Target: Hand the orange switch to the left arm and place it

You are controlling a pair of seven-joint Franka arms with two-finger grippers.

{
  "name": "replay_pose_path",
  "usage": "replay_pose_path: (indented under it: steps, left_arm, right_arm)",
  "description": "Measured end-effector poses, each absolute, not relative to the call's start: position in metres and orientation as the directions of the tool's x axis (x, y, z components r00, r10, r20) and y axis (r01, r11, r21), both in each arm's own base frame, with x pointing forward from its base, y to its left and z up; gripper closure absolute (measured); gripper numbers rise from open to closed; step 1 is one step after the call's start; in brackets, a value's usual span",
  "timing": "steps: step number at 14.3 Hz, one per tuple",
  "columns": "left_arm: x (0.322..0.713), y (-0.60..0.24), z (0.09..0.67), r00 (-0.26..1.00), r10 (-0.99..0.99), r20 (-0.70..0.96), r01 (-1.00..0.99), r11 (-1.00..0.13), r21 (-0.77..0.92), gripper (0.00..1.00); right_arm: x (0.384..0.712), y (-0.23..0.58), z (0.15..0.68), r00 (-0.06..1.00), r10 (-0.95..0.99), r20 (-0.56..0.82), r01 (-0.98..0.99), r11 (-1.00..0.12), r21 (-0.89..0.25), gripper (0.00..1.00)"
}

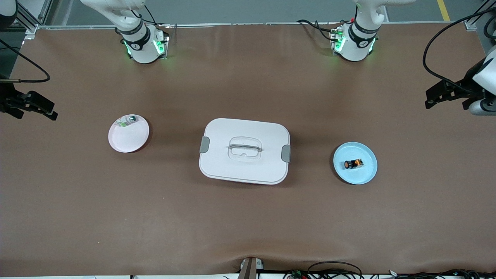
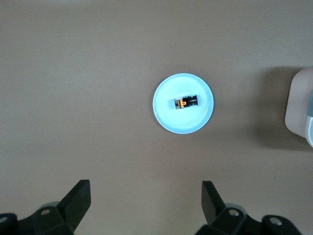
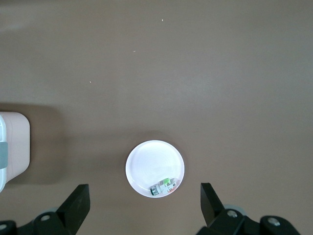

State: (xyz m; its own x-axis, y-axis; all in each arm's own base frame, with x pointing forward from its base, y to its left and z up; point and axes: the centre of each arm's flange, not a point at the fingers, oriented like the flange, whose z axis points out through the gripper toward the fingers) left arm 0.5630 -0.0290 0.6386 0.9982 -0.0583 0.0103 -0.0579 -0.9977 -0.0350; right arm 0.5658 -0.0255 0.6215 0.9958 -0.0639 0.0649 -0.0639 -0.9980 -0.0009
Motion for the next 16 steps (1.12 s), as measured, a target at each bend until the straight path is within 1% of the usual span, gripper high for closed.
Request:
replay_pose_path:
  steps: [5,11,13,16]
  left_arm:
    - [0.560,-0.030,0.645,0.998,-0.061,0.013,-0.060,-0.998,-0.036,0.00]
    - [0.533,-0.034,0.645,0.998,-0.069,-0.001,-0.069,-0.997,-0.034,0.00]
    - [0.525,-0.033,0.644,0.998,-0.064,0.014,-0.064,-0.998,-0.008,0.00]
    - [0.523,-0.024,0.641,0.999,-0.039,0.021,-0.039,-0.999,0.026,0.00]
  right_arm:
    - [0.566,-0.026,0.622,0.996,-0.064,0.065,-0.064,-0.998,-0.001,0.00]
    - [0.566,-0.026,0.622,0.996,-0.064,0.065,-0.064,-0.998,-0.001,0.00]
    - [0.566,-0.025,0.622,0.996,-0.064,0.065,-0.064,-0.998,-0.001,0.00]
    - [0.566,-0.026,0.622,0.996,-0.064,0.065,-0.064,-0.998,-0.001,0.00]
